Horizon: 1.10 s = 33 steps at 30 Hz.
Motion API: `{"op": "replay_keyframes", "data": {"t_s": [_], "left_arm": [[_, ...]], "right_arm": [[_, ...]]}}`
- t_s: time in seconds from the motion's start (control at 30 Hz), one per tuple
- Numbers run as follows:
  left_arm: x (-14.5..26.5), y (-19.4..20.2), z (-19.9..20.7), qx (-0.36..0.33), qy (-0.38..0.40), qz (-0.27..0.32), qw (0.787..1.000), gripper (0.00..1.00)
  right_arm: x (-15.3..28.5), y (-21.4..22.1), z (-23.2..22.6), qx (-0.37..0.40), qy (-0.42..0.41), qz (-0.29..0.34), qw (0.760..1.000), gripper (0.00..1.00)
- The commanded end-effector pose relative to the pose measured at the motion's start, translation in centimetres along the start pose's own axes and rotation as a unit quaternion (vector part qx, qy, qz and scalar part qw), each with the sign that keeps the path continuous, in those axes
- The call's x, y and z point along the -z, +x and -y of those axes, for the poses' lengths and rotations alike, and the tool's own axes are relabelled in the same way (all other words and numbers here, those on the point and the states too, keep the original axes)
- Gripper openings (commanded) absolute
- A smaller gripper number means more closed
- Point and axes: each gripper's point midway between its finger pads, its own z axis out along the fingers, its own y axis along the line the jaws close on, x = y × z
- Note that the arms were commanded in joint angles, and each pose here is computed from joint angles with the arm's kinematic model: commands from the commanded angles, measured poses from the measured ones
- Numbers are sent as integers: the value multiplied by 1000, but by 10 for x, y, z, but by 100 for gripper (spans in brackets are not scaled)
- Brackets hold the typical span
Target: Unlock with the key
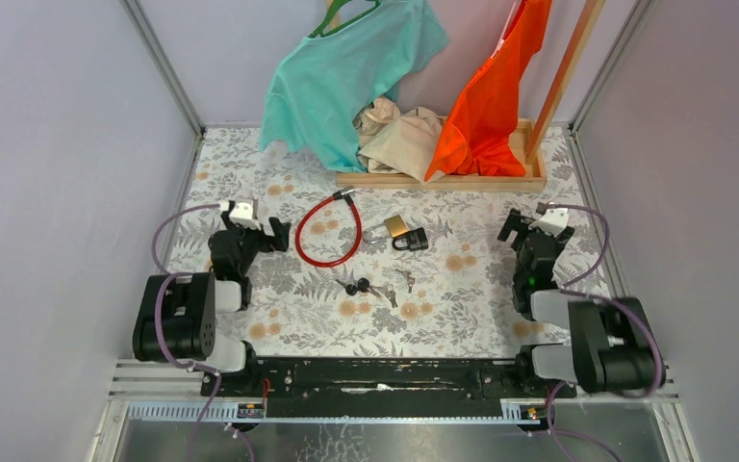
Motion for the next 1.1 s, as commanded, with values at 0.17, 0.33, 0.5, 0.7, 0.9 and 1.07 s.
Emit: {"op": "replay_keyframes", "data": {"t_s": [0.17, 0.33, 0.5, 0.7, 0.9, 1.07], "left_arm": [[-19, -45, -22, 28, -21, -119, 992, 100], [-11, -51, -18, 28, 9, -197, 980, 100], [1, -49, -3, 33, 56, -258, 964, 100], [17, -46, 16, 40, 107, -285, 952, 100], [28, -51, 25, 36, 128, -295, 946, 100], [35, -54, 31, 37, 143, -300, 943, 100]], "right_arm": [[13, -91, -31, -157, -31, -20, 987, 99], [62, -94, -122, -143, -254, -88, 953, 99], [141, -54, -193, -31, -364, -156, 918, 99], [217, 10, -233, 65, -438, -245, 862, 74], [242, 44, -252, 115, -467, -286, 829, 56], [244, 48, -270, 145, -485, -288, 813, 53]]}}
